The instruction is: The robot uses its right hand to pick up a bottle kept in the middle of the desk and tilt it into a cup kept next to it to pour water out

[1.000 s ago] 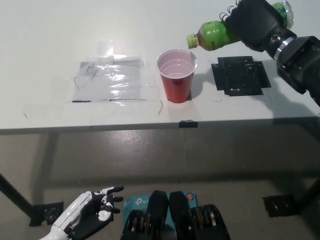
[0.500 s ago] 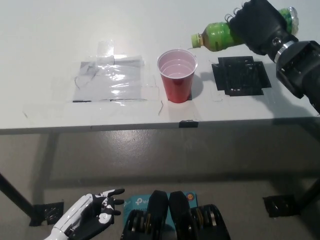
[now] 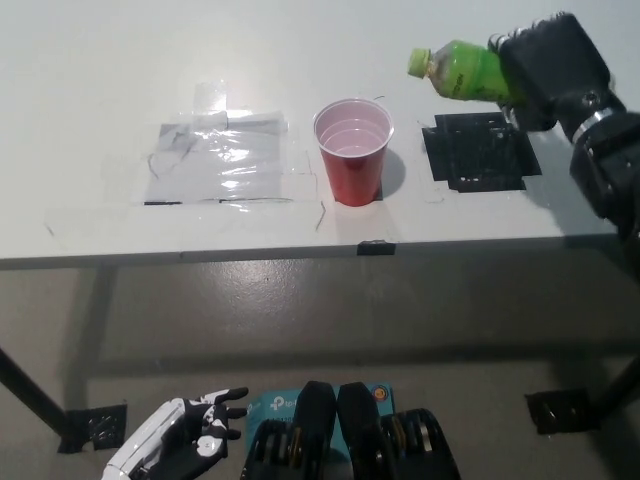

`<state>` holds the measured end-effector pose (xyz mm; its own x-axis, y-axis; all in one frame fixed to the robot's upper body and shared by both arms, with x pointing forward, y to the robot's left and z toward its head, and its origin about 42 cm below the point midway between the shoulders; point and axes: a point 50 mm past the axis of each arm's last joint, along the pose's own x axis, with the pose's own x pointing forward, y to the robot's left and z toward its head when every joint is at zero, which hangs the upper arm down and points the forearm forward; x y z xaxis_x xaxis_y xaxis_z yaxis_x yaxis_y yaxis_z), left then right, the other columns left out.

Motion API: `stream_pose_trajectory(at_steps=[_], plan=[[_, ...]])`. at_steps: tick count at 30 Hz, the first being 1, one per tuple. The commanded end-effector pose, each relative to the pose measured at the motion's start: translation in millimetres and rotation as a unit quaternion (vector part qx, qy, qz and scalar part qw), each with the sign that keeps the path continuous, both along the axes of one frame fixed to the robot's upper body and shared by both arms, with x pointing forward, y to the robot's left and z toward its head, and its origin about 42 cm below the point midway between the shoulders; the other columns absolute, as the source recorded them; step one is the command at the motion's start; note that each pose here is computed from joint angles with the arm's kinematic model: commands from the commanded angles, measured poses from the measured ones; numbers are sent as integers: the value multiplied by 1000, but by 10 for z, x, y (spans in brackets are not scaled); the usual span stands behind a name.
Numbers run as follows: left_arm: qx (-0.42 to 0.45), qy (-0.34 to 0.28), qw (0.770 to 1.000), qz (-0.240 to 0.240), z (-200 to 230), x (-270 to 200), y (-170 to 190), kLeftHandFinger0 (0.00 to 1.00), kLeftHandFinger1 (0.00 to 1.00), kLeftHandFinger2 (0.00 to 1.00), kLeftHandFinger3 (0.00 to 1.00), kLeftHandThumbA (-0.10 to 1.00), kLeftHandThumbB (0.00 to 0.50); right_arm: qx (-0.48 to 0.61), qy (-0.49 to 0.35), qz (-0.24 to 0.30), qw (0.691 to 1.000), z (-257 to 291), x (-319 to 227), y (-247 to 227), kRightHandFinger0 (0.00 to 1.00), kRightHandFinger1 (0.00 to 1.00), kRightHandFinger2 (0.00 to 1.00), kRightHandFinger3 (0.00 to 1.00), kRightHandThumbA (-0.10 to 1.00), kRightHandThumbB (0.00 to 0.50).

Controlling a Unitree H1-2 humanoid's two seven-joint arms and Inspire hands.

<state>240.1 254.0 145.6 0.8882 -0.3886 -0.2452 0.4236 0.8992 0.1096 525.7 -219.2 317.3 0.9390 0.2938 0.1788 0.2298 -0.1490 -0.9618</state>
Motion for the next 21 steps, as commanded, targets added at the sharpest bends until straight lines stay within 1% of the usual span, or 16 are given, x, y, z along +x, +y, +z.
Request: stream_pose_trajectory(at_steps=[1,2,3,4,5,6,7,8,9,10,12,13,14,16,18,21], plan=[[-15,-7,1000,-3,25,-49,-2,825,869,902,956,831,155,253,18,-26,967,362,6,-8,0,0,209,353,-100,0],[-15,-9,1000,-7,25,-43,-2,829,872,903,964,847,150,301,31,-32,953,351,7,-26,0,0,215,330,-100,0],[-15,-9,1000,-8,25,-42,-2,830,873,903,966,850,149,306,33,-32,951,350,6,-27,0,0,214,327,-100,0],[-17,-8,1000,-5,11,-62,1,832,876,907,969,853,159,338,47,-40,939,345,13,-23,0,1,250,303,-100,1],[-21,-8,1000,-6,4,-61,3,834,877,906,967,851,147,380,55,-46,922,326,16,-42,0,0,222,253,-100,19],[-23,-8,1000,-7,2,-60,3,835,877,906,966,850,147,398,58,-48,914,316,16,-50,0,0,143,246,-100,54],[-22,-8,1000,-7,0,-59,5,836,876,905,965,849,152,429,66,-49,900,280,24,-71,0,0,115,271,-100,74],[-21,-8,1000,-7,0,-58,5,836,875,904,964,847,149,460,72,-46,884,232,31,-91,0,0,73,294,-100,64],[-18,-11,1000,-8,2,-57,5,822,866,896,952,852,145,492,77,-43,866,184,30,-102,0,0,16,297,-100,52],[-17,-11,1000,-7,2,-57,5,818,864,894,950,852,155,508,77,-40,857,148,30,-107,0,0,1,295,-100,46],[-19,-12,1000,-6,-12,-75,-2,814,862,892,947,851,157,536,80,-35,840,108,27,-95,0,0,0,287,-100,45],[-18,-11,1000,-7,-10,-77,-4,815,864,892,948,855,157,582,86,-15,808,18,17,-102,0,0,19,308,-100,23],[-18,-13,1000,-7,-6,-75,-5,815,865,893,950,860,142,588,83,-2,804,10,22,-95,0,0,30,324,-100,23],[-20,-17,1000,-8,-1,-81,0,815,869,897,954,868,137,612,77,30,786,-32,27,-70,0,0,32,341,-100,29],[-20,-18,1000,-7,-4,-91,3,814,869,899,950,869,152,630,57,54,772,-68,40,-50,0,0,0,335,-100,46],[-21,-16,1000,-4,-7,-114,9,809,867,898,951,865,161,646,19,74,759,-78,37,-14,0,0,0,304,-100,77]])
